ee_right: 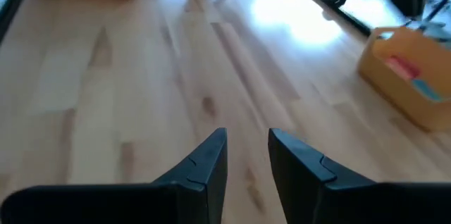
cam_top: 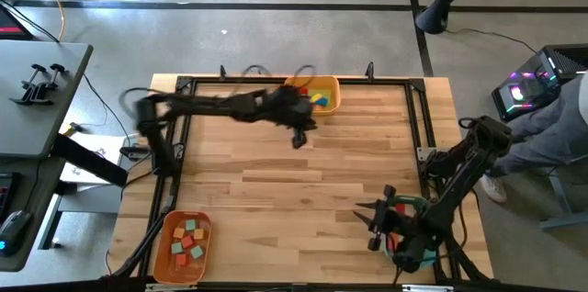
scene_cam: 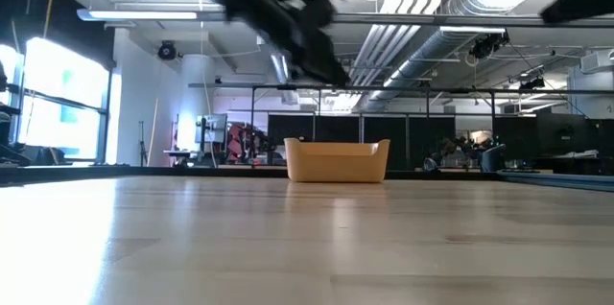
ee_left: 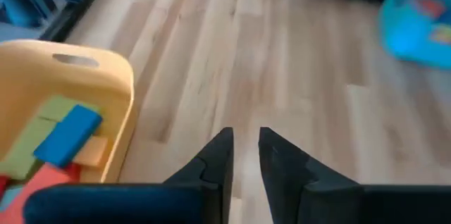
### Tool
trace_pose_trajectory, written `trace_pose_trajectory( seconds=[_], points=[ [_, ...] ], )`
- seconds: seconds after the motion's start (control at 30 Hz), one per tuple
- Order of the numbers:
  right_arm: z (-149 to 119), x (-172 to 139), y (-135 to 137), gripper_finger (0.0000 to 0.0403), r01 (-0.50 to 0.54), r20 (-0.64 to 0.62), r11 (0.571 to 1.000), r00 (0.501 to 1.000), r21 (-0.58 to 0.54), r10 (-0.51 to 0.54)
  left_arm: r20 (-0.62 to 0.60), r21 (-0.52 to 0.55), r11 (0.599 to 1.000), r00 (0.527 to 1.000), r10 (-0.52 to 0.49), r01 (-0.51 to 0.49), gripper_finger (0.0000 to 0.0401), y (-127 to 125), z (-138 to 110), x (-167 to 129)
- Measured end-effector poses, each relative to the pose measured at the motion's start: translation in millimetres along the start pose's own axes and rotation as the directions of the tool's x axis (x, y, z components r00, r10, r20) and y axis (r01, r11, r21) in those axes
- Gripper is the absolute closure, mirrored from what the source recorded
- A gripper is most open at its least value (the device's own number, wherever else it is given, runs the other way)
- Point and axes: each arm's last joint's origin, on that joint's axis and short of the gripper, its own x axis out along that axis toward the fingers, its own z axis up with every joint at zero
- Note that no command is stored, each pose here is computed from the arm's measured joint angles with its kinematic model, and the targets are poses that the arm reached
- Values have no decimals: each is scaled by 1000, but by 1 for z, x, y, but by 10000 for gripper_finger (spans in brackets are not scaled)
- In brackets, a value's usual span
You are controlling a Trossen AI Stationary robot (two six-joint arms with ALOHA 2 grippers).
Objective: Sort blocks by size
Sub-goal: Return to Home Position
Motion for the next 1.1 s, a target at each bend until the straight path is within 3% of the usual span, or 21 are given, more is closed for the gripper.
trace_pose_trajectory(
  seconds=[0.17,0.33,0.4,0.5,0.57,0.7,0.83,0.97,1.1],
  points=[
    [-6,0,4,302,-56,-82,998,995,8,56,136,-53,998,991,-14,21,365,-35,-40,-62],
    [8,29,5,302,-171,-189,984,969,-46,159,233,-105,994,971,43,-18,370,-59,-86,-110],
    [15,49,3,302,-280,-189,955,948,-100,258,259,-136,990,964,66,-31,370,-64,-102,-123],
    [20,82,-12,302,-471,-173,869,878,-152,446,298,-171,985,951,84,-34,370,-70,-118,-140],
    [25,98,-35,302,-514,-147,845,856,-148,496,312,-177,984,947,77,-21,370,-73,-127,-149],
    [48,102,-96,311,-435,-20,891,900,-130,436,354,-170,985,934,37,25,370,-78,-137,-163],
    [68,73,-153,319,-376,167,919,905,-119,392,390,-149,988,920,27,34,370,-79,-138,-174],
    [66,35,-195,320,-326,291,945,902,-24,318,437,-146,989,899,30,38,370,-77,-135,-183],
    [48,8,-214,320,-348,334,934,893,88,301,451,-180,983,887,98,-17,370,-72,-134,-187]
  ],
)
